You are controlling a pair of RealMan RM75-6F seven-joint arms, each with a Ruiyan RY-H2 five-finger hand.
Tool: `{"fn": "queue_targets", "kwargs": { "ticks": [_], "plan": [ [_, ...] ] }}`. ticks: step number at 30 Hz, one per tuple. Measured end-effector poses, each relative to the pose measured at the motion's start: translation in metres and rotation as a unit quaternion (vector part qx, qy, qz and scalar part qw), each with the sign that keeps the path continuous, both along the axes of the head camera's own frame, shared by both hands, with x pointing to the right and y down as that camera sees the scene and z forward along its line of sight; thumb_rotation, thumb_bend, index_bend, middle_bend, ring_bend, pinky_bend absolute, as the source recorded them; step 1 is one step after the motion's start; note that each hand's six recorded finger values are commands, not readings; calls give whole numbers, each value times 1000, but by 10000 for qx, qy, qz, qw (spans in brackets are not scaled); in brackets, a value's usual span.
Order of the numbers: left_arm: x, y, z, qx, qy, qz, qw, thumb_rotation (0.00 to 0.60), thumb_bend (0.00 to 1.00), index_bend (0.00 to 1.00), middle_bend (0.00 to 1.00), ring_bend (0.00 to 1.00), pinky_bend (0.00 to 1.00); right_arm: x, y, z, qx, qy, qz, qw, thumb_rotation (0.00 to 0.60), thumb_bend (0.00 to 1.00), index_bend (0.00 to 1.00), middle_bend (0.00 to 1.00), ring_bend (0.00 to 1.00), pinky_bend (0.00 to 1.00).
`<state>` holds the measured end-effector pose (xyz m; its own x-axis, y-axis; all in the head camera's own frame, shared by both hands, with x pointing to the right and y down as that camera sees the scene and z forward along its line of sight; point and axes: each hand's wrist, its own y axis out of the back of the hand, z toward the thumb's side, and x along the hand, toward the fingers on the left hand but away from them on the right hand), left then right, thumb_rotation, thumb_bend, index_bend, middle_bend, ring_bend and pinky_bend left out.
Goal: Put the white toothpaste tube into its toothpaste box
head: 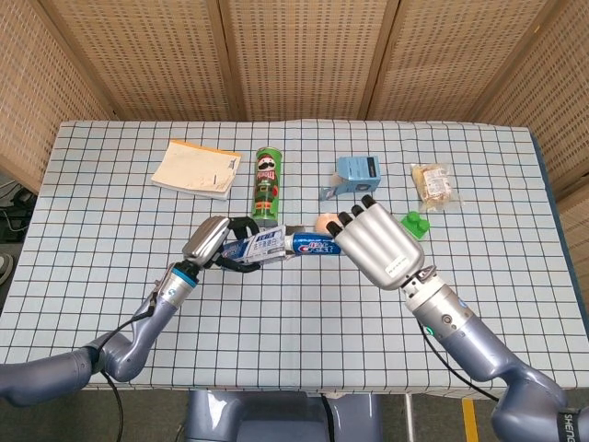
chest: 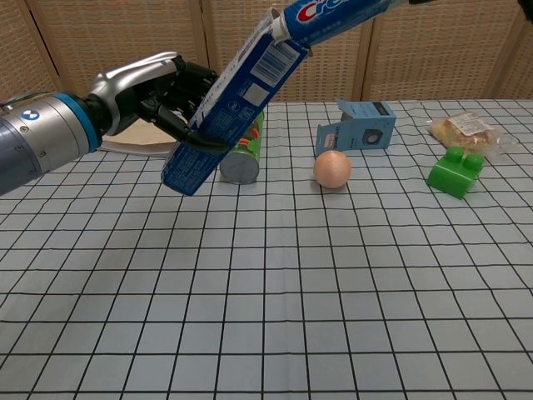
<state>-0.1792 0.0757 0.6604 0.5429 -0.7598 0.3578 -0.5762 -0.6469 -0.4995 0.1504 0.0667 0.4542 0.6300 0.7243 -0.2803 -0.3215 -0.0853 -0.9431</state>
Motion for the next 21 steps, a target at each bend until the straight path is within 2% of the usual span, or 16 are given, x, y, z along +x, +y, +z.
{"fn": "queue_targets", "kwargs": {
  "ticks": [7,15,18,20,21],
  "plan": [
    [12,2,-3,72,-136,180,9997,600,60,641,505,512,479,-8,4,2,174,317,-280,9990,600,636,673,662,659,583],
    [28,6,-2,-89,-76,208,9997,600,73,642,505,512,479,-25,9,4,576,657,-694,9938,600,588,661,631,656,582],
    [36,8,-1,-222,17,167,9996,600,81,662,510,513,480,-31,11,4,813,801,-833,9900,600,432,526,494,563,537],
    [44,11,-2,-295,122,158,9994,600,96,687,520,518,490,-34,13,3,936,890,-905,9875,600,274,314,290,378,407],
    [47,12,-2,-313,164,158,9992,600,106,695,524,521,496,-36,14,3,1020,956,-938,9857,600,233,254,227,317,356]
  ]
}}
